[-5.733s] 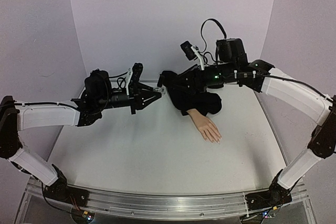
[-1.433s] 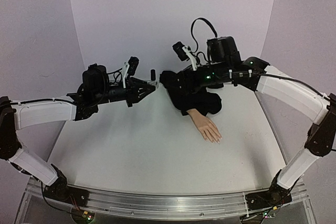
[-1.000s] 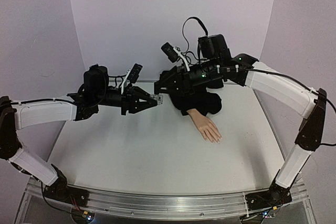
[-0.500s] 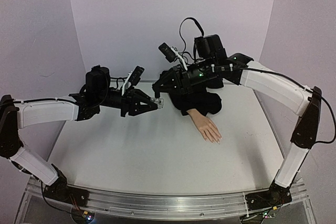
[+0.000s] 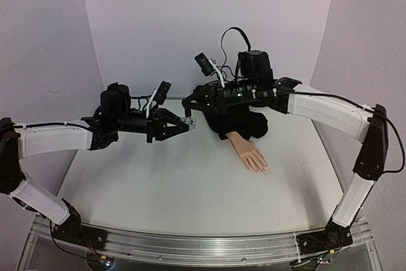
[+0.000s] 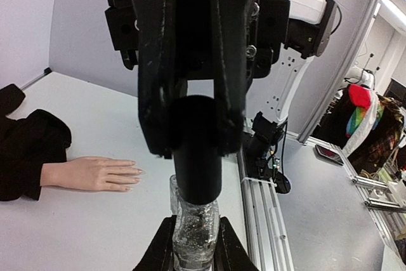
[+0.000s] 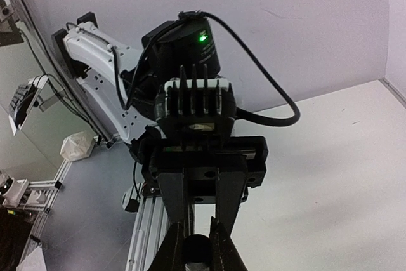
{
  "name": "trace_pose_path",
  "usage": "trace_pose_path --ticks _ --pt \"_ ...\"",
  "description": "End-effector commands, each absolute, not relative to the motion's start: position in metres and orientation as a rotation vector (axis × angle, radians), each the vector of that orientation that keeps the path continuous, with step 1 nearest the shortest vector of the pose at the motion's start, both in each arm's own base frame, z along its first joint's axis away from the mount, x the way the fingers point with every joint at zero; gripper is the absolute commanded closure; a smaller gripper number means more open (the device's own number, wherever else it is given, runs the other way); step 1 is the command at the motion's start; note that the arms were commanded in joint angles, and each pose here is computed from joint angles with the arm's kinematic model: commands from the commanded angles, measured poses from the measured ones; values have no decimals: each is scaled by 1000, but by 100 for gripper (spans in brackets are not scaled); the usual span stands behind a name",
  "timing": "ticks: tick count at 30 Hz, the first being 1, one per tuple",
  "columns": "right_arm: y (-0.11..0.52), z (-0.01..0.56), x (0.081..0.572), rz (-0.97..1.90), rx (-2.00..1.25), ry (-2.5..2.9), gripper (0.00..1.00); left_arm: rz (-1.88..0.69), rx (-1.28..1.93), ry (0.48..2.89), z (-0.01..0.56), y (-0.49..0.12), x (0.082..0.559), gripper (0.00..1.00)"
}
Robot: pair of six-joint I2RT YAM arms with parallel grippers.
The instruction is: Paint the nails
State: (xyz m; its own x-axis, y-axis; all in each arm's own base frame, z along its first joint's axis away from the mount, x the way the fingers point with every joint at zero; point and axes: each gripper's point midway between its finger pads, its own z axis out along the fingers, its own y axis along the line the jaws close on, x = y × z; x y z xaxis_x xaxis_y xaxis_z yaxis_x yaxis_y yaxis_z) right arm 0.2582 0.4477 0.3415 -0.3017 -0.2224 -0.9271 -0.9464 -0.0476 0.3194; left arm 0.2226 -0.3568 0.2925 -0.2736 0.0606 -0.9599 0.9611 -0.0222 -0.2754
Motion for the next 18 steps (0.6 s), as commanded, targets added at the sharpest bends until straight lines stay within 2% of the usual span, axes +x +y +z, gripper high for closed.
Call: trace_pose_path --ticks 1,18 --pt "453 328 266 1447 -1113 1635 100 -1230 974 1172 371 -339 238 100" --pt "458 296 282 1374 -988 1678 100 -1143 869 1146 387 -334 259 100"
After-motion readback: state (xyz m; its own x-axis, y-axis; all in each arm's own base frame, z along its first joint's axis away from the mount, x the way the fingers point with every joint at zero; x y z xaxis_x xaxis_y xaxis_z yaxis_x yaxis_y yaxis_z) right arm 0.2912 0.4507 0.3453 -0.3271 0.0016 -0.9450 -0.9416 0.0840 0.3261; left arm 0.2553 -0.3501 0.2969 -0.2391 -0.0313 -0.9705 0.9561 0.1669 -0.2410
